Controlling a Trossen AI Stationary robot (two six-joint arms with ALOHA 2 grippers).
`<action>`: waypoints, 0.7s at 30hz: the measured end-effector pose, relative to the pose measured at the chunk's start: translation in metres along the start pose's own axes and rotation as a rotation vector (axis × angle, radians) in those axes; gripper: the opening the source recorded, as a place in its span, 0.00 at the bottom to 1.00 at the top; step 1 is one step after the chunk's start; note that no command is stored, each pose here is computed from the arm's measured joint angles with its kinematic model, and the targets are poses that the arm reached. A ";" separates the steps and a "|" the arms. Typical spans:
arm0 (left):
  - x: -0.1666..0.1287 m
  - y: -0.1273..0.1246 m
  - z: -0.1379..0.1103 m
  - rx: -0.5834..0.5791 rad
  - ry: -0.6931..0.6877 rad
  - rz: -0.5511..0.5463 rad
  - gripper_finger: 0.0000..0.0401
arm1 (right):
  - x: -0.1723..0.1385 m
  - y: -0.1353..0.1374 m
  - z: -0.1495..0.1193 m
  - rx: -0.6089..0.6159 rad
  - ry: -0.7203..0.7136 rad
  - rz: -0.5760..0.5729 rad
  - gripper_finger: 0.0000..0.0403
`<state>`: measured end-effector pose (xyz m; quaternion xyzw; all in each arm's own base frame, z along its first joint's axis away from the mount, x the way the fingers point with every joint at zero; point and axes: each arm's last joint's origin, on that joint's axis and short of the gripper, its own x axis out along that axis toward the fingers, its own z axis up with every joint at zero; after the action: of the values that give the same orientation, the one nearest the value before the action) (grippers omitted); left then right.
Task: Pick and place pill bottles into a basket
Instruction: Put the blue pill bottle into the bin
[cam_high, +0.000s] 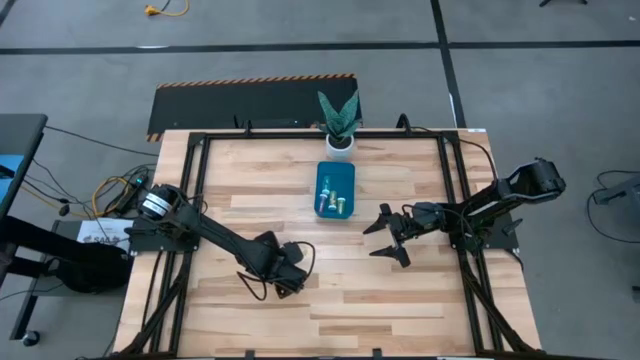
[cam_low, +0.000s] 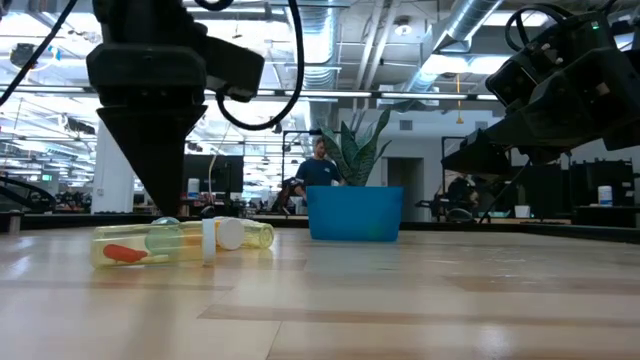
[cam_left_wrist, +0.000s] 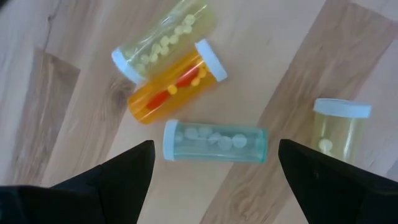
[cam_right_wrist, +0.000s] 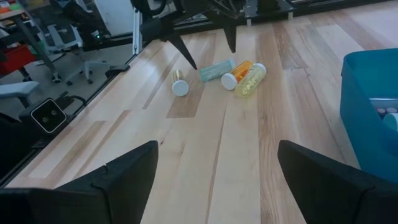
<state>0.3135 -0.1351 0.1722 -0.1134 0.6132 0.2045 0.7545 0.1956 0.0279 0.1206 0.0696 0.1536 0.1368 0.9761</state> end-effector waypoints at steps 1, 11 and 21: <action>0.000 0.000 0.000 0.004 -0.003 -0.004 0.83 | 0.000 0.000 0.000 0.000 0.000 0.000 0.81; 0.000 0.000 0.001 0.019 -0.008 -0.007 0.83 | 0.000 0.000 0.000 0.000 0.000 0.000 0.81; 0.007 0.002 -0.003 0.016 0.001 0.001 0.83 | 0.000 0.000 0.000 0.000 0.000 0.001 0.81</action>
<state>0.3110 -0.1332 0.1646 -0.1074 0.6150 0.2000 0.7551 0.1956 0.0280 0.1207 0.0698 0.1535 0.1372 0.9761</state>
